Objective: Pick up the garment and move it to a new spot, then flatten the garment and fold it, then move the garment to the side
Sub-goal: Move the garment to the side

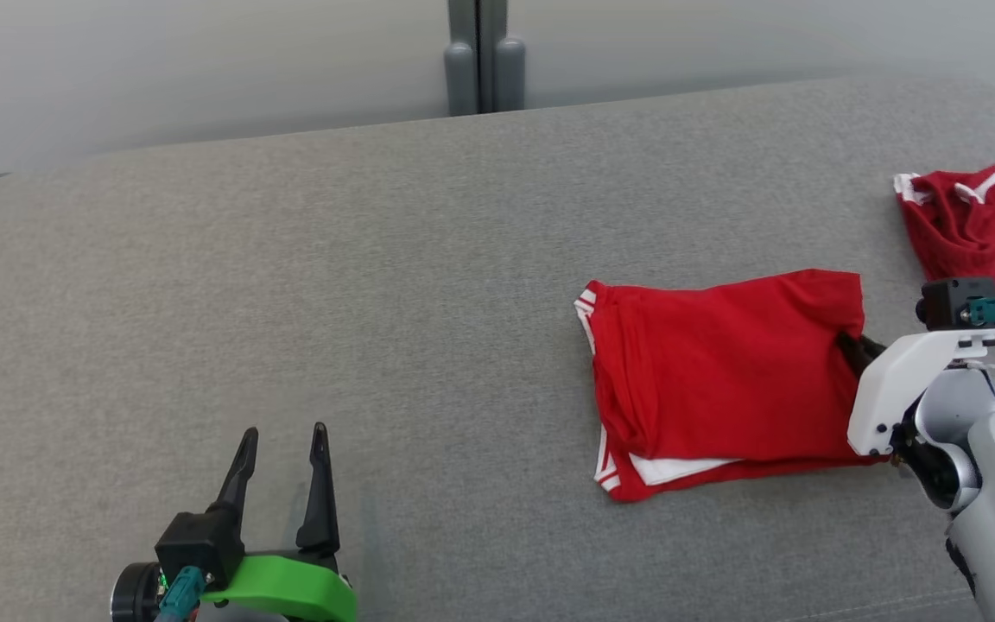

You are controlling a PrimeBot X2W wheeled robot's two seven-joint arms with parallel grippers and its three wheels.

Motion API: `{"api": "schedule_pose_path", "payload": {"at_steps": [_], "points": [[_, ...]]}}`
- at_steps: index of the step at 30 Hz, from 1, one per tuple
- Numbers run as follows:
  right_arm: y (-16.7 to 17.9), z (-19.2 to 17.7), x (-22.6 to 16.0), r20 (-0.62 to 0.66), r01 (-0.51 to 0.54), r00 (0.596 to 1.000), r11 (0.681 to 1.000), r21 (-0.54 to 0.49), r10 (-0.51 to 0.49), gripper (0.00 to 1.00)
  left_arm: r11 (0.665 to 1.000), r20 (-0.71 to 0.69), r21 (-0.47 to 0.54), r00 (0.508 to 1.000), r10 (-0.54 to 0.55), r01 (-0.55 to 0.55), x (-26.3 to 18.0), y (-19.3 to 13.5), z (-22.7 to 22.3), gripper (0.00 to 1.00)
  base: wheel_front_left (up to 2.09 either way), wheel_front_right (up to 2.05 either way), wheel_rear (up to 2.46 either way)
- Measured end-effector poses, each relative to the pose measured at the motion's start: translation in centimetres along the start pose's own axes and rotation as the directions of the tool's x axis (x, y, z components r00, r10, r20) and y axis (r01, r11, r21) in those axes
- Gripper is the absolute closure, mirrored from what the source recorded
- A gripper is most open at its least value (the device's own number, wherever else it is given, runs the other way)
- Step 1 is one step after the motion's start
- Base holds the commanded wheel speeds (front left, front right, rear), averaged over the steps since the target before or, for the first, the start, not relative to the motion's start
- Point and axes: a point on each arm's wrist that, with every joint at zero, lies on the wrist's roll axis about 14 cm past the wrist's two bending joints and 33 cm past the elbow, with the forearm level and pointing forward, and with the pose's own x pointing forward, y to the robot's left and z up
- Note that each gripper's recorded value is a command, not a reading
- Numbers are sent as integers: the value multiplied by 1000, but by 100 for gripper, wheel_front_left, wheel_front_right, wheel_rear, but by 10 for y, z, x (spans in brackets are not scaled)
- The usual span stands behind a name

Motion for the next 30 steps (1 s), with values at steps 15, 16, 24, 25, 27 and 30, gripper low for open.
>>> {"api": "schedule_pose_path", "payload": {"at_steps": [15,16,24,25,27,30], "points": [[-89,1,-57,88,237,965,964,121,-248,100,959,-75,10,957,-282,283,49,-84,-30,0,0,0,0],[-92,1,-59,93,247,961,960,128,-260,100,954,-80,8,952,-297,298,51,-89,-32,0,0,0,0],[-102,-1,-60,96,281,950,949,141,-296,100,939,-119,-11,932,-343,344,60,-105,-49,0,0,0,0],[-101,3,-57,104,277,951,951,136,-292,100,940,-120,-11,933,-339,340,60,-103,-50,0,0,0,0],[-100,15,-53,122,270,951,956,118,-283,100,944,-121,-12,936,-330,331,59,-100,-50,0,0,0,0],[-96,41,-45,165,254,950,964,84,-265,100,951,-116,-8,944,-308,309,58,-93,-47,0,0,0,0]]}}
